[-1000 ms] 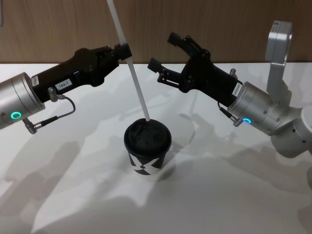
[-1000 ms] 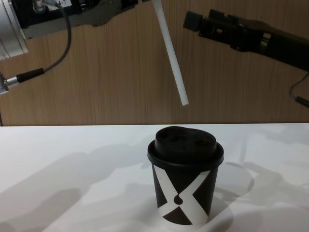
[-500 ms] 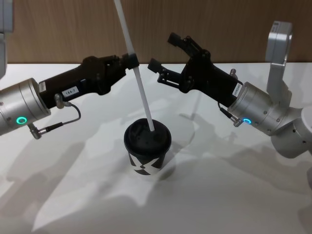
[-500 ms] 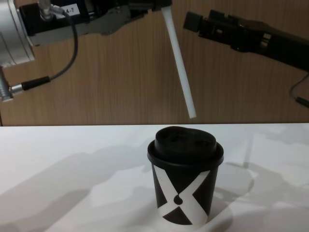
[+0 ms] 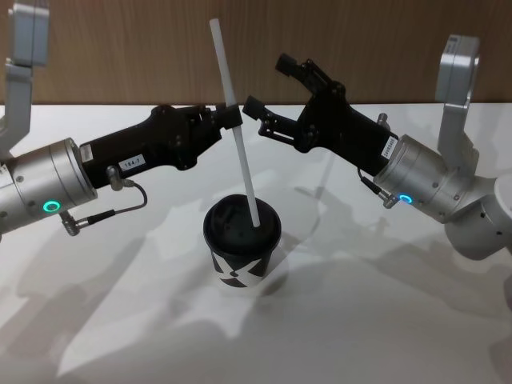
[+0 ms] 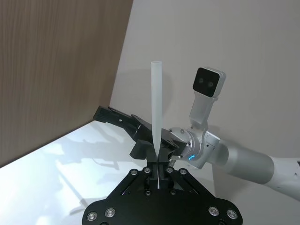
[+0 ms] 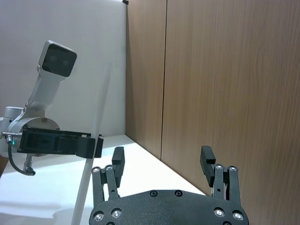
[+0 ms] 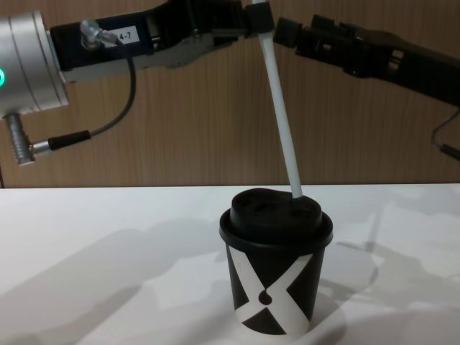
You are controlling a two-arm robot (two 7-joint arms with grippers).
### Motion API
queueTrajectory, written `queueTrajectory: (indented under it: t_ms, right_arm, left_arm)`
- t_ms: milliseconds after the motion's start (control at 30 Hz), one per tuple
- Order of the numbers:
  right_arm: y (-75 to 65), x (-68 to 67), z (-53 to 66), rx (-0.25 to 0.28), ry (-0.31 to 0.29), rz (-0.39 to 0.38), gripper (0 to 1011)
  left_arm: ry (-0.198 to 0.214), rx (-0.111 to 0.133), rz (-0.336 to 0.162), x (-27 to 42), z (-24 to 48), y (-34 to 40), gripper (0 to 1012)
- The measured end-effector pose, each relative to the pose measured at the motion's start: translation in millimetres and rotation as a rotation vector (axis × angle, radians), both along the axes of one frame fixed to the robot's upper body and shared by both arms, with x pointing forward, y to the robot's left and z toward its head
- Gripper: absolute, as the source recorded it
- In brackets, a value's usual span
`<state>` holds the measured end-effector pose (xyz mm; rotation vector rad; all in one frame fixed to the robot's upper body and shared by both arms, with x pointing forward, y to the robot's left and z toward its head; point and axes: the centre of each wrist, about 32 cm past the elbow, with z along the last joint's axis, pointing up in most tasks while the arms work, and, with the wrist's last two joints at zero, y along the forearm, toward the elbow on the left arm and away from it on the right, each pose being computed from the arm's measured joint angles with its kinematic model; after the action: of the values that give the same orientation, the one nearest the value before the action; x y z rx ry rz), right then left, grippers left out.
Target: Pick up the straw with one hand, pass it to the other hand, and insert it into the cup.
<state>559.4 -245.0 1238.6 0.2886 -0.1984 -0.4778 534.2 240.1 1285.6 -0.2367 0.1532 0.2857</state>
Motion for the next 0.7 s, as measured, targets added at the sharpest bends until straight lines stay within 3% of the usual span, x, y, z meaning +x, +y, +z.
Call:
queueTrajectory:
  t_ms: [700]
  right_arm:
    - [0.0, 0.0, 0.0, 0.0, 0.0, 0.0, 1001]
  left_arm:
    - [-0.035, 0.014, 0.023, 0.0, -7.9, -8.8, 19]
